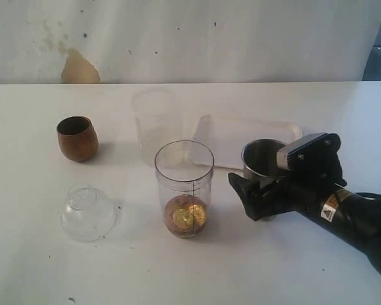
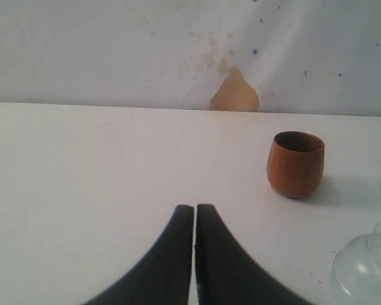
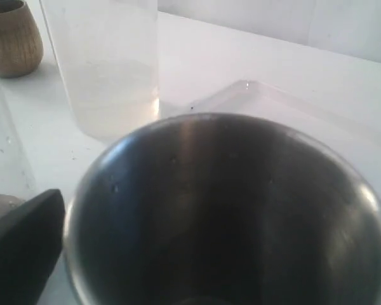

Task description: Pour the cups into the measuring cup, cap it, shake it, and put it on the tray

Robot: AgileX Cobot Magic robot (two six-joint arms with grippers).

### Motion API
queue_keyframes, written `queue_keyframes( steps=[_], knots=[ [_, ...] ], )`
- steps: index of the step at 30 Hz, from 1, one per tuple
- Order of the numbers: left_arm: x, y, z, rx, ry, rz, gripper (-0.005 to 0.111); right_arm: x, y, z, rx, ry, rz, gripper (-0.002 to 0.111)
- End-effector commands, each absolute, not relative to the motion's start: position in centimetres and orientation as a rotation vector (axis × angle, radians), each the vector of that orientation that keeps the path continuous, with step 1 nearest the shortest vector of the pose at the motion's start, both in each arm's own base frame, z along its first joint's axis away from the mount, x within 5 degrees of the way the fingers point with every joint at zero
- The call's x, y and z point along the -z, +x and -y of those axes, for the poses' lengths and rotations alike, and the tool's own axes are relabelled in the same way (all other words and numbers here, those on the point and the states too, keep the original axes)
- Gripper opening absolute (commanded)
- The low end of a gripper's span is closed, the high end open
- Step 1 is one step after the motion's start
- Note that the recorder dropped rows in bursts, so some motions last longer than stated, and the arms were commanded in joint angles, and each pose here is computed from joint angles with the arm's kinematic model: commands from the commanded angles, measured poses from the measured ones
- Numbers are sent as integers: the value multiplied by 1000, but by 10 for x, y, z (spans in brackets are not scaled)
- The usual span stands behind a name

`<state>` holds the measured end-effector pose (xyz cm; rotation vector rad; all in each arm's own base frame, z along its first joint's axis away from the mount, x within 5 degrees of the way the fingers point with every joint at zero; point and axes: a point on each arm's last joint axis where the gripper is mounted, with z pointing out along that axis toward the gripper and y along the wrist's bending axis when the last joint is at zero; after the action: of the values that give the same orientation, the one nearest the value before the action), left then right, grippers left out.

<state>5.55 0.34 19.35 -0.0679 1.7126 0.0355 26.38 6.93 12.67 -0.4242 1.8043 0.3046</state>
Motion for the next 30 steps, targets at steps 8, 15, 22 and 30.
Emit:
queue_keyframes(
  steps=[8,15,22,30],
  knots=[
    [-192,55,-3,-33,-70,-1715,2,-145,265,-62,-261,-348,-1753,102],
    [-192,55,-3,-33,-70,-1715,2,-162,264,-59,-244,-308,-1698,102],
    [-192,55,-3,-33,-70,-1715,2,-179,262,-56,-215,-271,-1637,102],
    [-192,55,-3,-33,-70,-1715,2,-216,252,-53,-205,-248,-1498,102]
  ],
)
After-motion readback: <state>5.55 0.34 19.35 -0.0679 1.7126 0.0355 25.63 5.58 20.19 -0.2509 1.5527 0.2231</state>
